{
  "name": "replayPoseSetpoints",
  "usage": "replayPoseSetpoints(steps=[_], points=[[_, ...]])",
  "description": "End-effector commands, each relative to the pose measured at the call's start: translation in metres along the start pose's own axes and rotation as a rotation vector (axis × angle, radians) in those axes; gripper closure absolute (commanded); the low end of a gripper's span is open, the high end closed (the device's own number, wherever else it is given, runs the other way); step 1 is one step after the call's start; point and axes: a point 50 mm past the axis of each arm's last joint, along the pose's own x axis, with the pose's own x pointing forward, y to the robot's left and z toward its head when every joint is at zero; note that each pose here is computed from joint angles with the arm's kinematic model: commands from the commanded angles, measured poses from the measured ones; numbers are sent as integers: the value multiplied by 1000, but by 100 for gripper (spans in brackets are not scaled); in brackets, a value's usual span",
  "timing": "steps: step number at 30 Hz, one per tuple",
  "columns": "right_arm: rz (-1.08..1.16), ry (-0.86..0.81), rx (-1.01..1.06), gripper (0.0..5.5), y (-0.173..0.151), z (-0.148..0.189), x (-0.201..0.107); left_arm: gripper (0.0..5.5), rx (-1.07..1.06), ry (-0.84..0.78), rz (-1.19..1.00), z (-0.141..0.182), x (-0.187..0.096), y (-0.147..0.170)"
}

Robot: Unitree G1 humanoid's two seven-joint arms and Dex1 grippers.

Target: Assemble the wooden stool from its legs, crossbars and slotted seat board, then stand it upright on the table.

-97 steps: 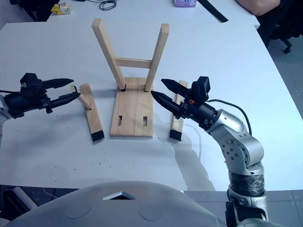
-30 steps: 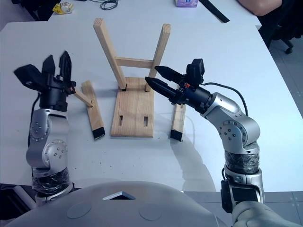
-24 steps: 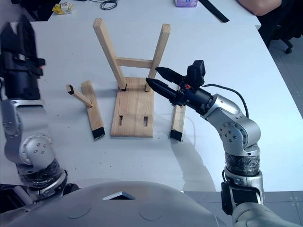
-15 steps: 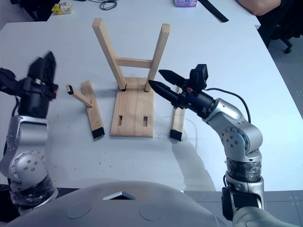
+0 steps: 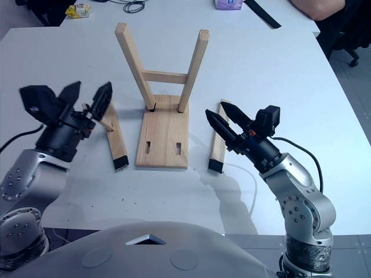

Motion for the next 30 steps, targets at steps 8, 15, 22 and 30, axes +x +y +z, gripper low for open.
replayPoseSetpoints(steps=[8, 15, 22, 30], points=[[-6, 9, -12, 229, -4, 6, -1, 142, -82, -11, 193, 0, 0, 2], [21, 13, -19, 229, -8, 8, 9, 142, -105, 137, 370, -26, -2, 12], [94, 23, -47, 229, -15, 16, 31, 142, -217, 359, 420, -69, 13, -1], [157, 34, -71, 229, -25, 26, 48, 142, -211, 407, 675, -91, 12, 19]])
